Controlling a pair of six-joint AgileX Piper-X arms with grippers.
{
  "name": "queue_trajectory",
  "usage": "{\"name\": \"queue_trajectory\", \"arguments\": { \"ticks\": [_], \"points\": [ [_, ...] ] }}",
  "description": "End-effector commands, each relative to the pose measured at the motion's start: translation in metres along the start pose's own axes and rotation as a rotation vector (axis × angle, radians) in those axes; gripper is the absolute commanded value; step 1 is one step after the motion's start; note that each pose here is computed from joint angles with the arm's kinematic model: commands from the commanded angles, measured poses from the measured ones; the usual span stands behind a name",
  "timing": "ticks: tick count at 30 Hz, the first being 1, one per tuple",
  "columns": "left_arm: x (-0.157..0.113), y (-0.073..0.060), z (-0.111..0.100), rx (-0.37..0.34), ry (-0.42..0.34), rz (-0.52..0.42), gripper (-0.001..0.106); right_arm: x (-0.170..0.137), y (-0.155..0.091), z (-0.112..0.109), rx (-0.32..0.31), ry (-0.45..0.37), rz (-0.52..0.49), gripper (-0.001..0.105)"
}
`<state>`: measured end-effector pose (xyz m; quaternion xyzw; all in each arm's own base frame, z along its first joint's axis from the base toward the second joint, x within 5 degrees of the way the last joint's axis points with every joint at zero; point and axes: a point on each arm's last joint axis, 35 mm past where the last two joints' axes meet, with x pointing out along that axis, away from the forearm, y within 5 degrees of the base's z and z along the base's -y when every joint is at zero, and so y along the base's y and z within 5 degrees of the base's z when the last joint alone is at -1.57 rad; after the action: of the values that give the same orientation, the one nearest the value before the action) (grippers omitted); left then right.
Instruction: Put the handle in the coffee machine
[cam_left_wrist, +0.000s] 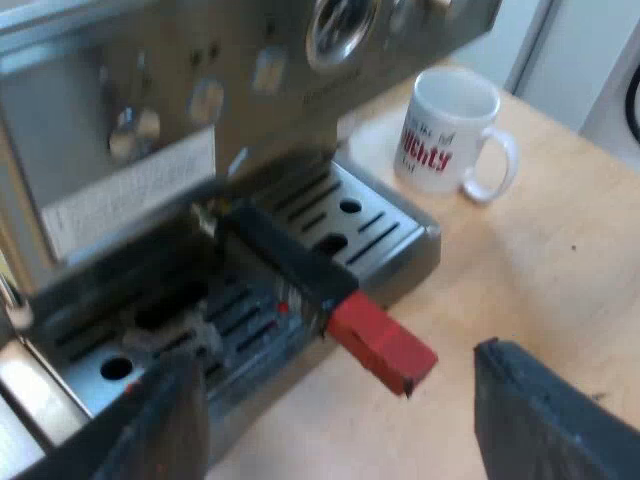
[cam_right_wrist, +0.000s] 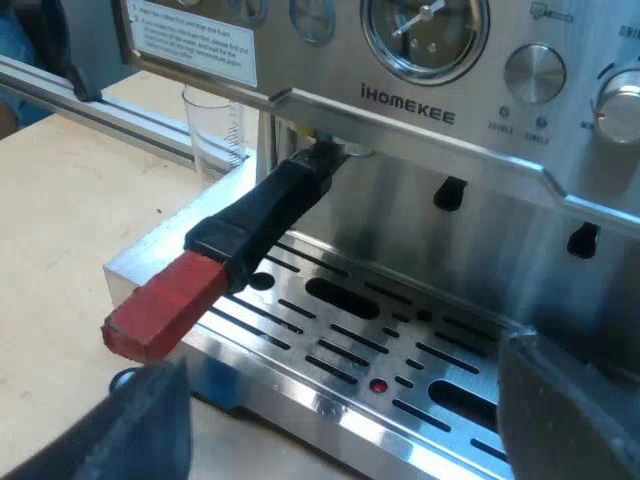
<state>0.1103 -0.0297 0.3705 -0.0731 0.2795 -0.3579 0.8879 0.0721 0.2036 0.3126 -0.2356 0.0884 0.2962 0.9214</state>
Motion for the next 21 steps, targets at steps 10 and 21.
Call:
{"name": "queue_trajectory", "arguments": {
  "ticks": [10, 21],
  "points": [
    [-0.002, -0.002, -0.004, 0.037, 0.027, 0.012, 0.06, -0.003, -0.001, -0.005, -0.068, 0.06, 0.011, 0.069],
    [-0.005, 0.004, -0.004, 0.001, 0.018, 0.062, 0.06, -0.003, -0.002, -0.007, -0.078, 0.075, 0.004, 0.069]
  ]
}}
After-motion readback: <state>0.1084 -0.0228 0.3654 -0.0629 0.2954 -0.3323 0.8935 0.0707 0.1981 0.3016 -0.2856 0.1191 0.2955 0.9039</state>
